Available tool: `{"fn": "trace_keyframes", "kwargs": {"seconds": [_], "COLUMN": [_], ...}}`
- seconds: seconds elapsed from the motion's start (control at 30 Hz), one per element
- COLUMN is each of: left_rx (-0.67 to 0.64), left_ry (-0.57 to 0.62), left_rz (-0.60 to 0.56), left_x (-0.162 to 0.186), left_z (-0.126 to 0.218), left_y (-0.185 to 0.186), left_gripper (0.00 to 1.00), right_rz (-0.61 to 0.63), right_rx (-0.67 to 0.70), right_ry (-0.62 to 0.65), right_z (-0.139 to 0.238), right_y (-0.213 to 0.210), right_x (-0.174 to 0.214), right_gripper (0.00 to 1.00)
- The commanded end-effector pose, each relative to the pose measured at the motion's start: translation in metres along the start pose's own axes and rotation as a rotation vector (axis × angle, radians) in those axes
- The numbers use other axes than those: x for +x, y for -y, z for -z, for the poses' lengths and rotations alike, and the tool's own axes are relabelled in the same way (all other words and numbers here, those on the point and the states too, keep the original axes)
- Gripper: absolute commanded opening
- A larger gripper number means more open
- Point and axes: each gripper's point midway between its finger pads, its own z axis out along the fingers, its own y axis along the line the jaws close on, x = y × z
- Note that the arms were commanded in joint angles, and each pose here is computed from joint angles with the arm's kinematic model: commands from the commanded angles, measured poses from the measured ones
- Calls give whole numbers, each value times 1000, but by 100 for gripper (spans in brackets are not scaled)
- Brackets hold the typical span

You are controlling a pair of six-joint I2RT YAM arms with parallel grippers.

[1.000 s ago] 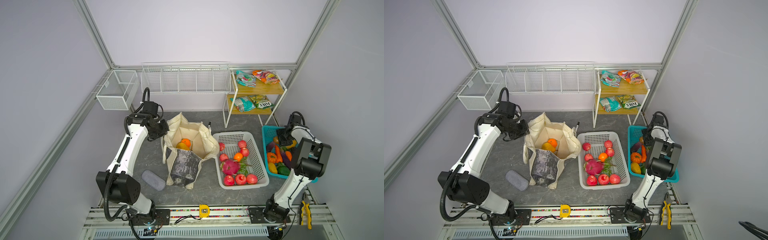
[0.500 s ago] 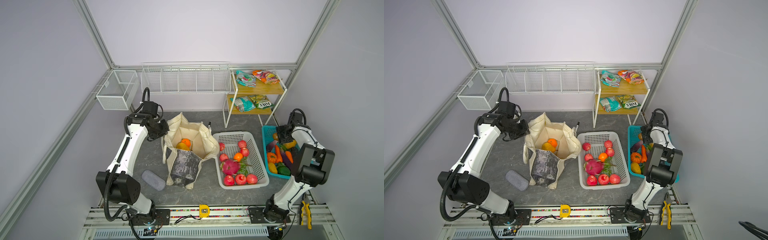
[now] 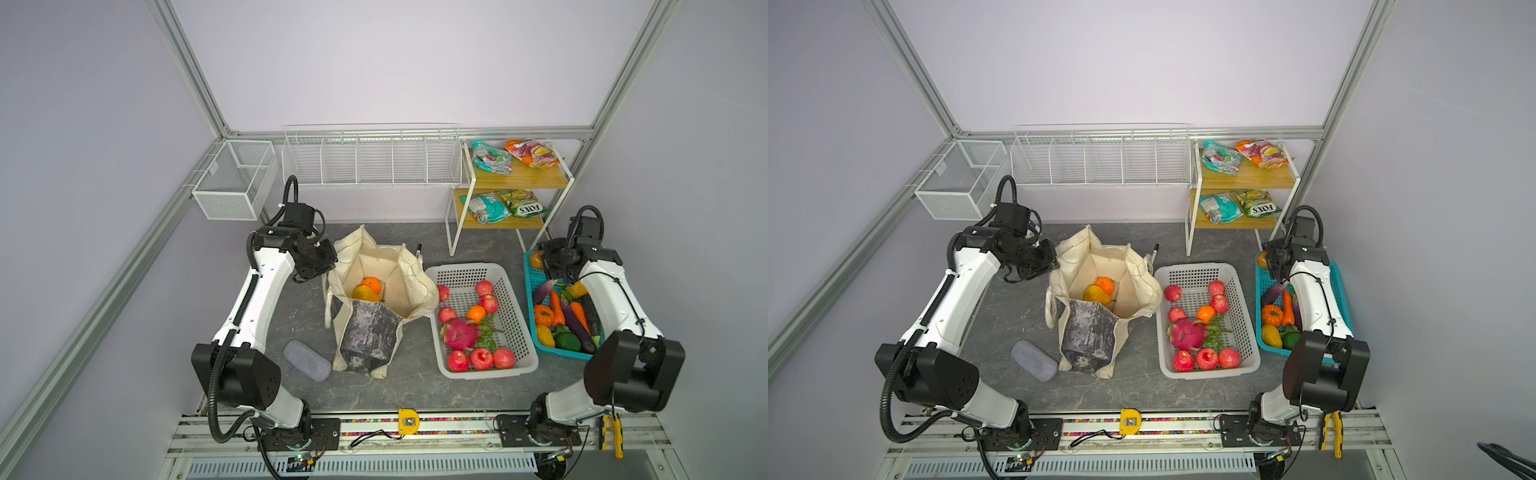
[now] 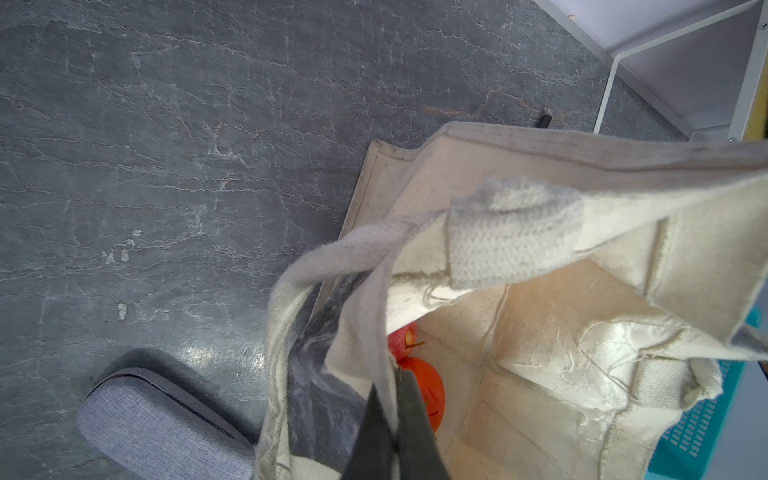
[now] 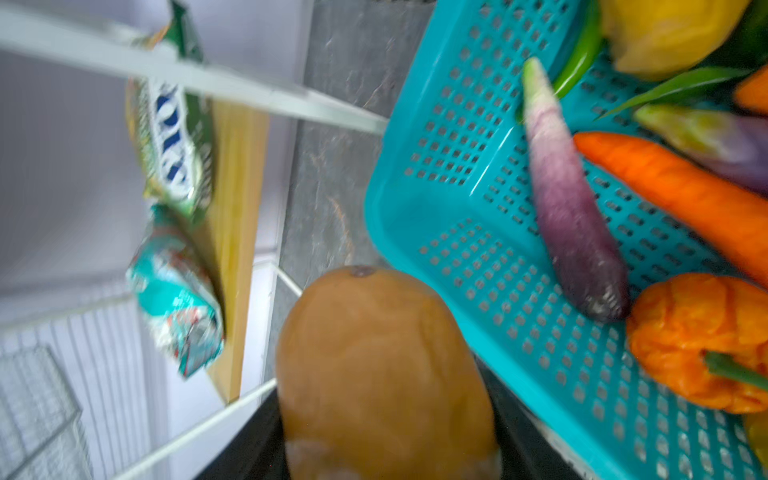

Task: Place the food into the grocery bag and tie it
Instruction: 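Carry the brown potato with the right gripper into the tote bag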

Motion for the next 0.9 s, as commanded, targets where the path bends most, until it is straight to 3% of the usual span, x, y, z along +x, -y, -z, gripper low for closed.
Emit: {"fn": "trace_keyframes", "kwargs": {"seconds": [0.0, 0.23, 0.5, 0.67, 0.87], "left_rx": [18, 17, 9, 8, -1], "left_ry": [32, 32, 37, 31, 35], "left_rz": [-14, -4, 2, 14, 18], "left_x": [-5, -3, -1, 3, 5], "left_z": [15, 18, 23, 24, 29], "left_y": [5, 4, 3, 1, -1], "left_gripper": [0, 0, 0, 0, 0], "right_rz": [169, 575, 947, 1191, 1469], "right_rx": [-53, -264, -487, -593, -617], "right_ry": [-43, -158, -280, -343, -371], "right_z": [32, 78, 119, 136, 132], "right_y": [-31, -105, -159, -167, -150], "right_x": [36, 149, 274, 347, 413], "right_gripper": [62, 62, 62, 62, 63]}}
